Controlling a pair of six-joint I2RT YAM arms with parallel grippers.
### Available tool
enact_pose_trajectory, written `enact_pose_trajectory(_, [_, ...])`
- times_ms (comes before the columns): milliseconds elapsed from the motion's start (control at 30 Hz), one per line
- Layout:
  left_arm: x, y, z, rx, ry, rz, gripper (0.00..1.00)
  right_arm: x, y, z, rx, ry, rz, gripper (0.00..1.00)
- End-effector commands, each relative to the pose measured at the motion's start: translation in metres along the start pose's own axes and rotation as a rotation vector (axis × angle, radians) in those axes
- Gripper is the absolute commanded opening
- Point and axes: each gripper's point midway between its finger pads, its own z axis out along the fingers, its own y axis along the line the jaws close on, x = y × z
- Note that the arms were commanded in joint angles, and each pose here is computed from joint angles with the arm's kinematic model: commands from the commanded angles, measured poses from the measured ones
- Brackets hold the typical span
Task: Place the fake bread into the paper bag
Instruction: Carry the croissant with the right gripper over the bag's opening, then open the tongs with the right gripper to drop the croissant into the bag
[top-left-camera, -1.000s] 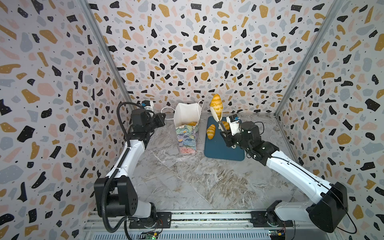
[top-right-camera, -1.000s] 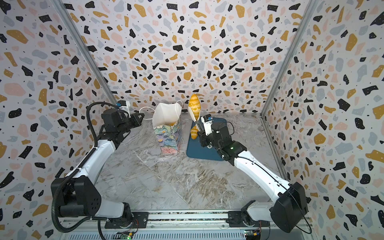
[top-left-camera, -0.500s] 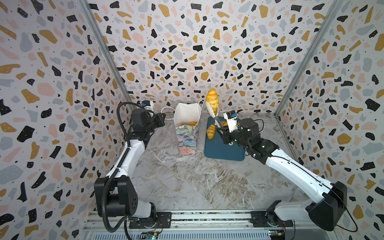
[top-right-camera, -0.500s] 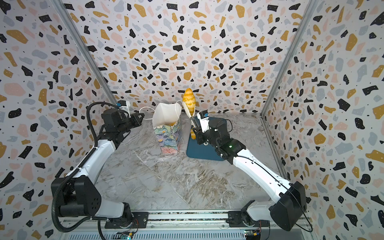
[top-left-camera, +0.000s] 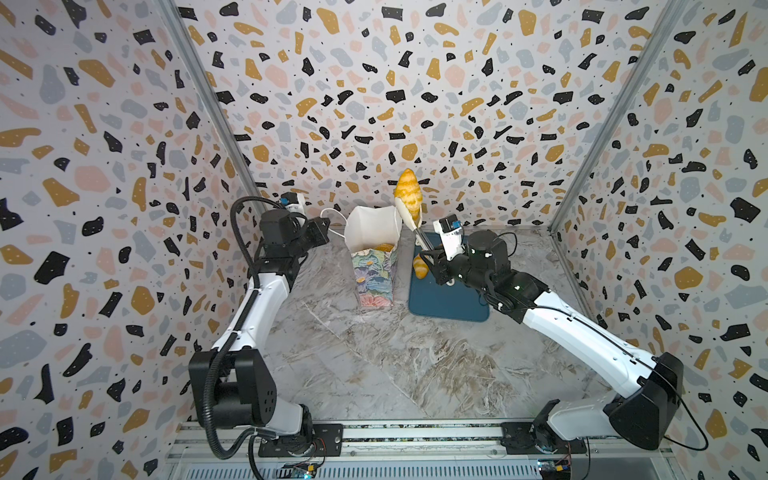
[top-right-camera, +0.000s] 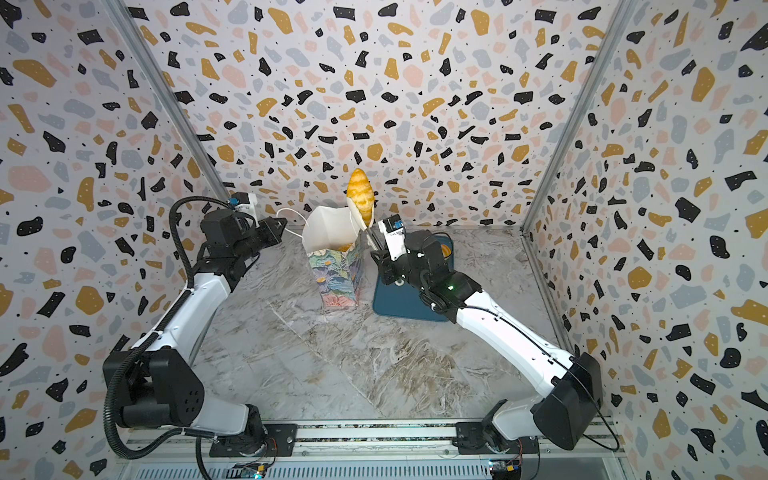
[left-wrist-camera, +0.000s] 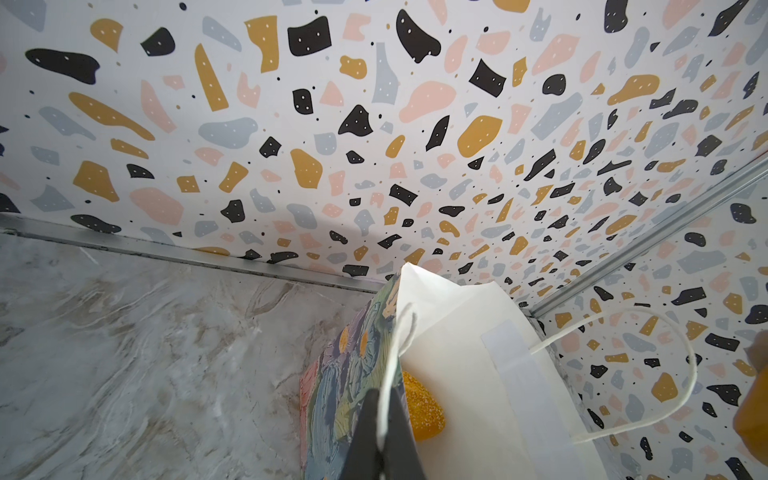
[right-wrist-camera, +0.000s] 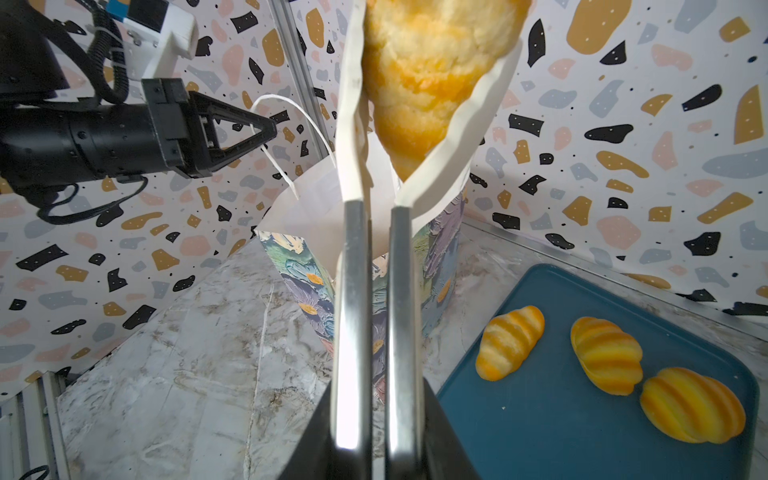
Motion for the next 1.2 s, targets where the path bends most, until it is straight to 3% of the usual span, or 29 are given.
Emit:
enact_pose_trajectory(0, [-0.019,-0.012,0.002,0.041,-0.052,0.003,0.0,-0.041,0.017,-0.006,-0.037,-0.114,-0.032,0.2])
enact_pose_trajectory(567, [-0.016,-0.009,0.011,0.055,-0.054,-0.001,0.0,-0.052,0.061,0.021,-0.11,-0.105,-0.085,0.22])
enact_pose_trajectory(1167, [-0.004,-0.008,-0.002,0.043,-0.052,0.015,0.0,-0.018,0.064,0.058,-0.085,0.024,-0.111,0.26])
